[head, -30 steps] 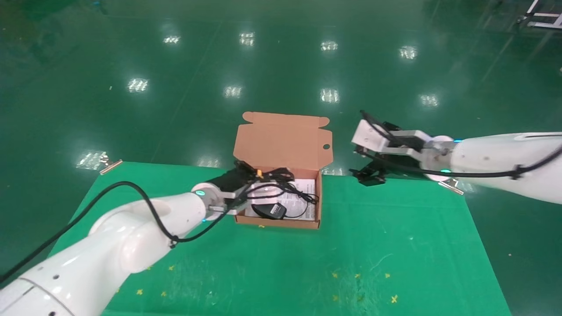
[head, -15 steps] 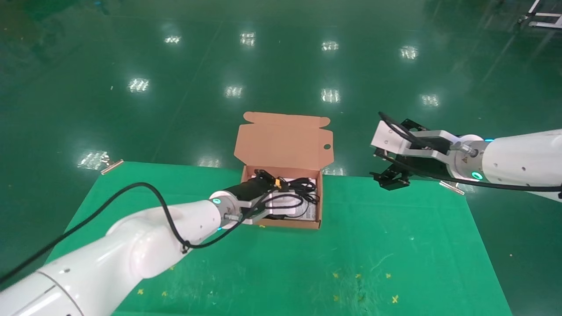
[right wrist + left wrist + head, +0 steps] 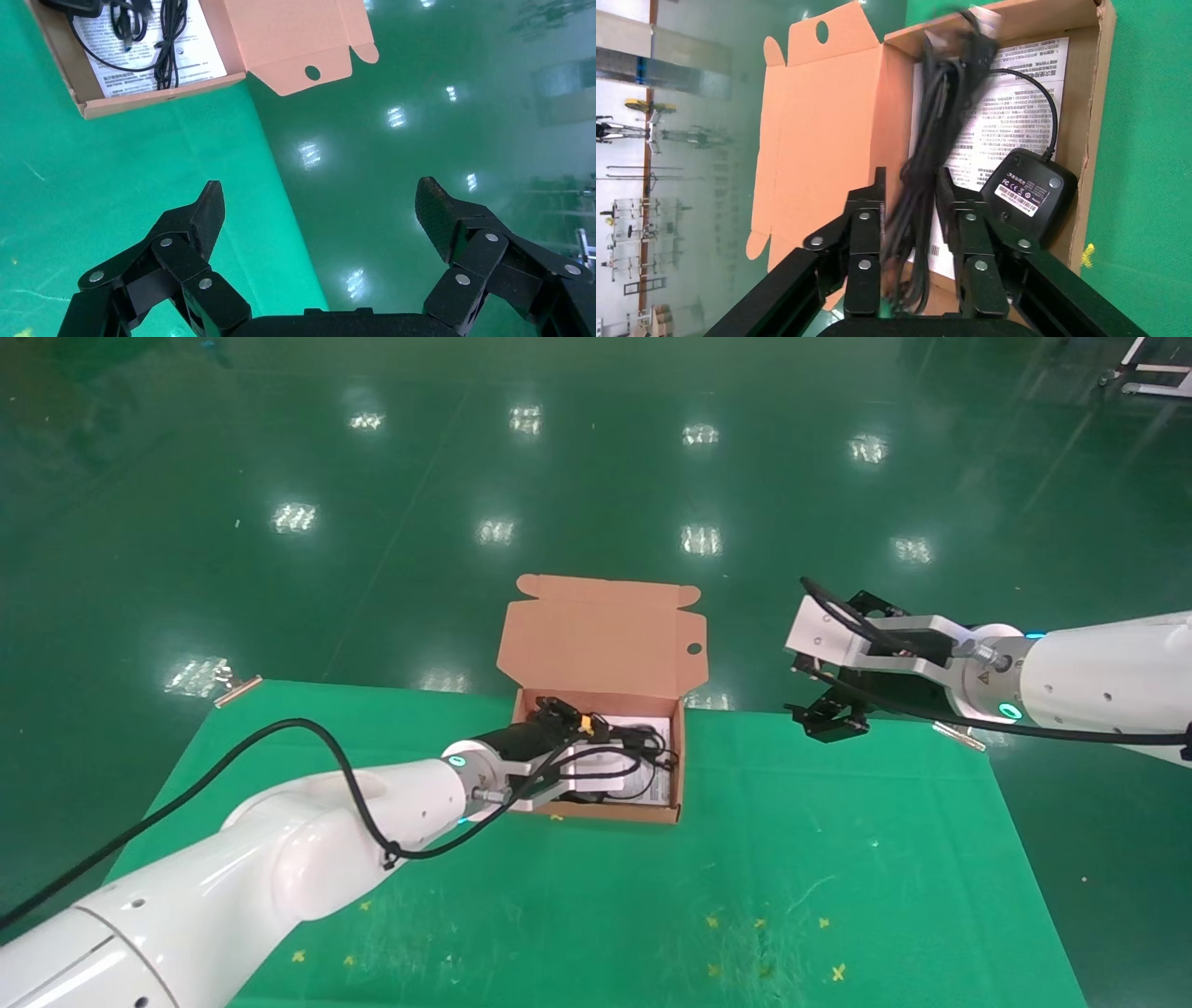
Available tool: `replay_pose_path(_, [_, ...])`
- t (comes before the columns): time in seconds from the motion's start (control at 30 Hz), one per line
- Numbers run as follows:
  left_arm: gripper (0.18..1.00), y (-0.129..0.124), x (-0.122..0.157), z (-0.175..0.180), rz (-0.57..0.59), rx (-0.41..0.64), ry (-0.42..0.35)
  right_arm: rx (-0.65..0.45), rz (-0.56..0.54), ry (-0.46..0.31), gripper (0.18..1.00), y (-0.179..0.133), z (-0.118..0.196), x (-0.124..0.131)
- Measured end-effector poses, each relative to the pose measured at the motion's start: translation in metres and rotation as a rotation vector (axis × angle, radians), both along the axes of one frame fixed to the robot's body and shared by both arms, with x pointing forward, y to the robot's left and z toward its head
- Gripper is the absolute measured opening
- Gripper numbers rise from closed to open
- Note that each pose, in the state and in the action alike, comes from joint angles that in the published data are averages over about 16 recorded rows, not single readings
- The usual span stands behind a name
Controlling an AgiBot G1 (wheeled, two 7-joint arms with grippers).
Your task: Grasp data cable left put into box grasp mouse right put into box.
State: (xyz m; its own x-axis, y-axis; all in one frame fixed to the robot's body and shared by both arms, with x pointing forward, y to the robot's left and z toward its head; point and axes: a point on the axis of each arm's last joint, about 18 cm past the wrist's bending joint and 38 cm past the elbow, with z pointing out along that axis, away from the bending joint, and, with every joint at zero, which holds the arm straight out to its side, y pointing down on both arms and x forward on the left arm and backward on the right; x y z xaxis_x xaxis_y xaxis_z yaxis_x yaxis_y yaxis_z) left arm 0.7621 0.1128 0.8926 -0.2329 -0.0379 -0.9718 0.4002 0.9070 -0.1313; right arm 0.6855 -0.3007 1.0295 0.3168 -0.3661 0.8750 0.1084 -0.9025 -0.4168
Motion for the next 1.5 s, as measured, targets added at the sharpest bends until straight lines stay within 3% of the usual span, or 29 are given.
replay_pose_path(0.23, [0.374, 0.004, 0.0, 0.008, 0.004, -0.023, -0.009, 0.002, -0.001, -0.009, 1.0, -0.001, 0.004, 0.0])
replay_pose_path(0.4, [0.446, 0.011, 0.004, 0.036, 0.026, -0.077, -0.043, -0.019, 0.003, -0.053, 1.0, -0.003, 0.022, -0.005])
replay_pose_path(0.7, [0.655, 0.033, 0.014, 0.105, 0.094, -0.204, -0.127, -0.109, 0.013, -0.142, 1.0, -0.004, 0.062, -0.022])
replay_pose_path(0.83, [0.745, 0.046, 0.015, 0.12, 0.119, -0.259, -0.125, -0.134, 0.021, -0.145, 1.0, -0.004, 0.069, -0.029])
replay_pose_path(1.1, [0.902, 0.07, 0.01, 0.104, 0.126, -0.385, 0.011, -0.065, 0.065, -0.046, 1.0, 0.0, 0.047, -0.035])
replay_pose_path(1.5, [0.993, 0.105, -0.027, 0.065, 0.031, -0.612, 0.297, 0.147, 0.22, 0.171, 1.0, 0.013, -0.005, -0.055])
